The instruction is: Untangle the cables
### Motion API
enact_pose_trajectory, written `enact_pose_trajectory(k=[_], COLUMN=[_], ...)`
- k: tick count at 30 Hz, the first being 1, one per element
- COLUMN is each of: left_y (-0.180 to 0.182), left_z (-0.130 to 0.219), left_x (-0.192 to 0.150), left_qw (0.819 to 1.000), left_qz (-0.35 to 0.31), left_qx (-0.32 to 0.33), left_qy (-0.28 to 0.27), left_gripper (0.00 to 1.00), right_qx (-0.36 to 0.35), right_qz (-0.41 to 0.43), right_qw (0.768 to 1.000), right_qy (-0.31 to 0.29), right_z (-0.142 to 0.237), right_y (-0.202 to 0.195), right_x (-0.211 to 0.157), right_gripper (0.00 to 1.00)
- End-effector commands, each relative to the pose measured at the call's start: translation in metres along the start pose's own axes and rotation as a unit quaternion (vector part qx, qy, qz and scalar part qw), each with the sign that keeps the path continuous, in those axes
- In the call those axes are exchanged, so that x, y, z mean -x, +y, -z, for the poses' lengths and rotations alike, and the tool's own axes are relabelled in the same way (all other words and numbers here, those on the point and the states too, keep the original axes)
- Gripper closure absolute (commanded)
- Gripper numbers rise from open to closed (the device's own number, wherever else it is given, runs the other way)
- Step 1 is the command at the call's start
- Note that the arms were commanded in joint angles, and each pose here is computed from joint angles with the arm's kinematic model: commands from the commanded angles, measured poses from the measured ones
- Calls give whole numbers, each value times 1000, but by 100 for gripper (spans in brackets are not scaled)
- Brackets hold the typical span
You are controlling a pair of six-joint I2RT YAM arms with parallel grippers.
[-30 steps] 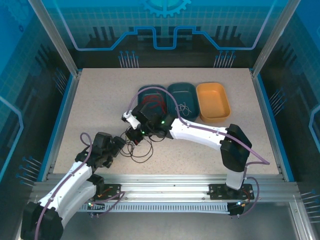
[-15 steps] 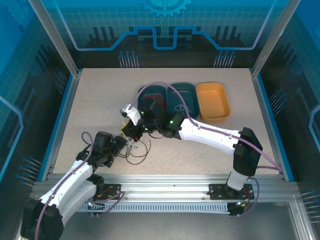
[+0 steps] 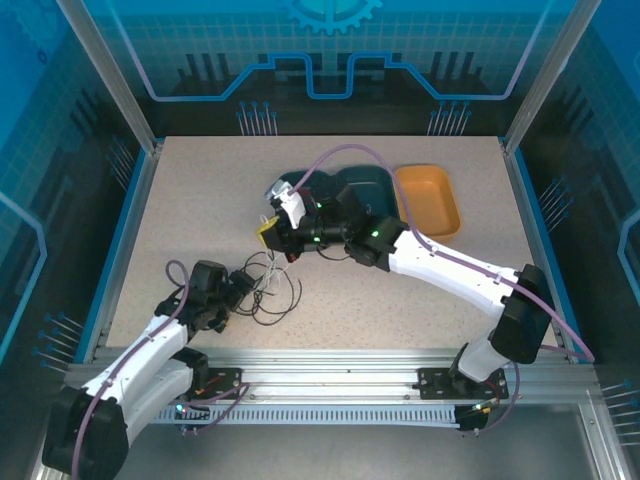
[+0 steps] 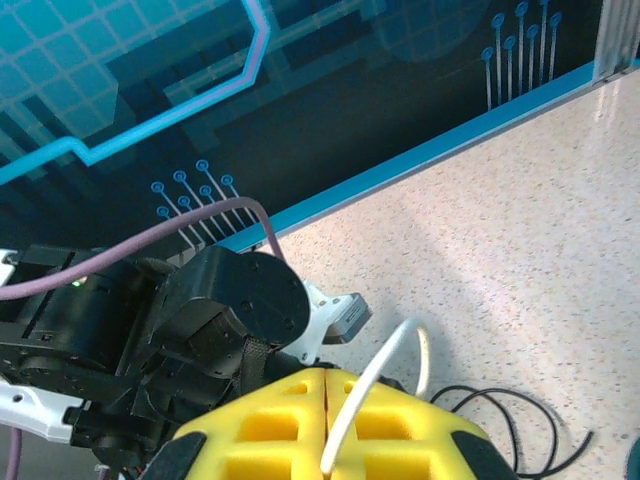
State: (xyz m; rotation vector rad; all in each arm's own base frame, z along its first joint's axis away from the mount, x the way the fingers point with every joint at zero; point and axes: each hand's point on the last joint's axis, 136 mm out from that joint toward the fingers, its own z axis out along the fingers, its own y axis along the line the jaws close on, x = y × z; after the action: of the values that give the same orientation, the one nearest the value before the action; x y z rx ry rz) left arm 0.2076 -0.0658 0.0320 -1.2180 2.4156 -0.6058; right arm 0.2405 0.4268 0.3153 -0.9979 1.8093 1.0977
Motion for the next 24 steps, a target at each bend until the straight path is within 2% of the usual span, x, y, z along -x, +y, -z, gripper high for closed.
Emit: enact_pose_trajectory(k=[1,5,12,16,19,22,24], left_y=[-53,-75,-108,-113,-109,-109,-116], left_z=[2,4,24,48,61,67,71], left_x=[-5,-7,-8,0,5,1,-8], left_qw=[994,990,976,965,962,959,947], left_qz=[-47,-88,-162,-211,-220,-225,-249], left_qx=[-101,-110,-148,-151,-151,-166,-200], left_qy=[22,22,6,-26,-48,-47,-38], left_gripper=[1,1,2,3,3,3,3], right_qx=[5,2,-6,0,7,-2,-7], right_qz=[3,-14,-38,-54,-64,-69,-71], right_qw=[999,998,998,998,997,997,997], right_qy=[-38,-55,-50,-42,-40,-37,-40], right_z=[19,30,36,36,34,32,32], right_y=[-1,-11,-20,-23,-25,-30,-32], right_x=[20,24,12,4,1,-2,-3], right_gripper=[97,97,98,96,96,99,100])
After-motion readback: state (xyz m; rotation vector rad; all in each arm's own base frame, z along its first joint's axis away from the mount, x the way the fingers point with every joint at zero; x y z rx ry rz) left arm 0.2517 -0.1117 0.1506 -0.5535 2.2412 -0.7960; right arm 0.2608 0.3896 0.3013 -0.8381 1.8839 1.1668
